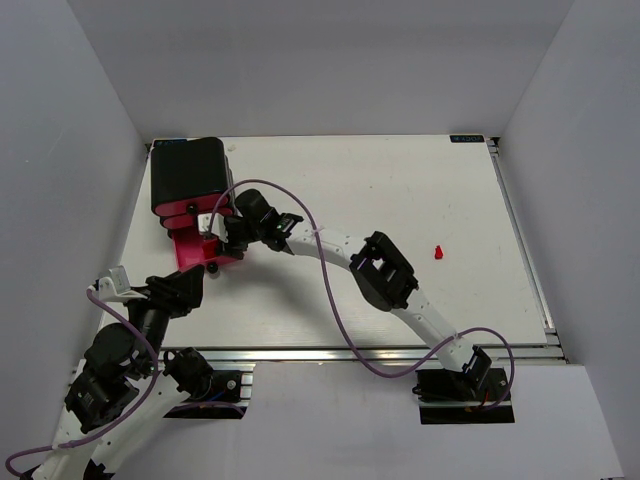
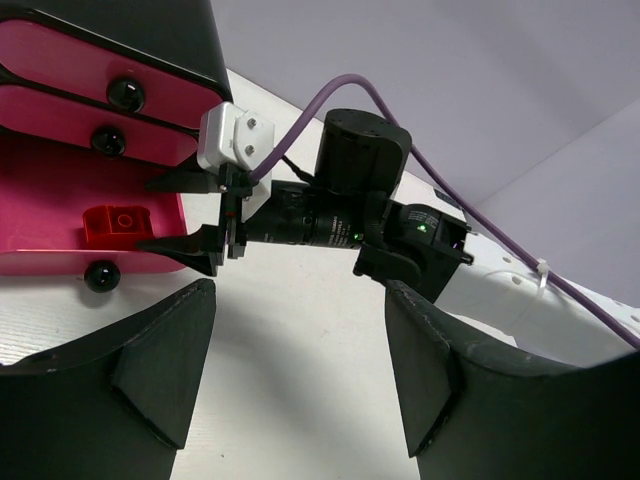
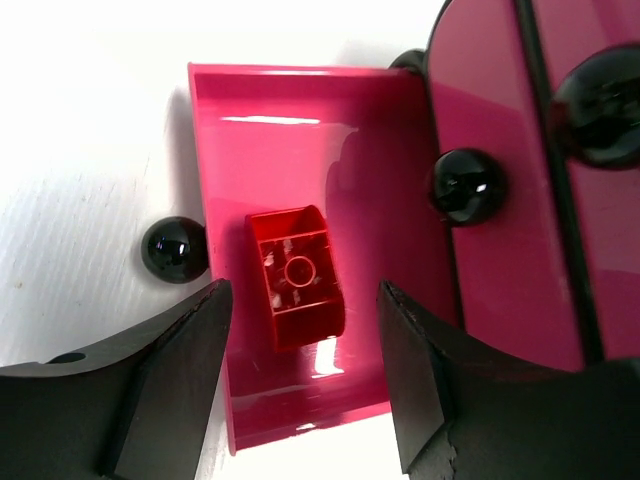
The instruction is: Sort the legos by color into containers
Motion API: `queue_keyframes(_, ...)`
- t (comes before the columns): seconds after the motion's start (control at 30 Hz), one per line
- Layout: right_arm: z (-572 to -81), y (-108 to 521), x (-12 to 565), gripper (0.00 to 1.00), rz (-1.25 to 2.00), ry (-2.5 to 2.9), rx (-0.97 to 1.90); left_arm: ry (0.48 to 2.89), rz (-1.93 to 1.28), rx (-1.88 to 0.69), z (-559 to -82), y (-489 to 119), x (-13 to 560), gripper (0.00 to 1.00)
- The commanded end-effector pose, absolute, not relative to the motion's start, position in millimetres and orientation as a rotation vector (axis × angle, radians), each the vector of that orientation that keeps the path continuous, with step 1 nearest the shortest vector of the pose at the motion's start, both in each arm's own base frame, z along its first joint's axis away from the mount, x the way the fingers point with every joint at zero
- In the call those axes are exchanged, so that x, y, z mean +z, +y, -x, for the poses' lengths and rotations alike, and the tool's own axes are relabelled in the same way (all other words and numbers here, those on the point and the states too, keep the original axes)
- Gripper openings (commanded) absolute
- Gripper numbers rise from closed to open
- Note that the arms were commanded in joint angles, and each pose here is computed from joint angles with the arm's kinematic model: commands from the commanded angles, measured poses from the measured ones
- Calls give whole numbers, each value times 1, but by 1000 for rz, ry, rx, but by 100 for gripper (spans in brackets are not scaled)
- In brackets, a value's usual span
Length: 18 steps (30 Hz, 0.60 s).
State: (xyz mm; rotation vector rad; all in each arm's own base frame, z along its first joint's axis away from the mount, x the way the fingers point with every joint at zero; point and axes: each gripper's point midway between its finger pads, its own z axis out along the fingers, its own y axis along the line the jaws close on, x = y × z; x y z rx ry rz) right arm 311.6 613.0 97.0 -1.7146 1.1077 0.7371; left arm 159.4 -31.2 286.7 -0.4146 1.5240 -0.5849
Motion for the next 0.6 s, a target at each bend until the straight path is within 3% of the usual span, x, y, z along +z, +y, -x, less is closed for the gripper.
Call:
queue_keyframes(0.0,-318,623,116,65,1682,1023,740,1449,444,-628,-149,-19,296,78)
queue_keyframes(0.57,-311,626,99,62,1754,945,757,1449,447,-626,-149,-19,295,78)
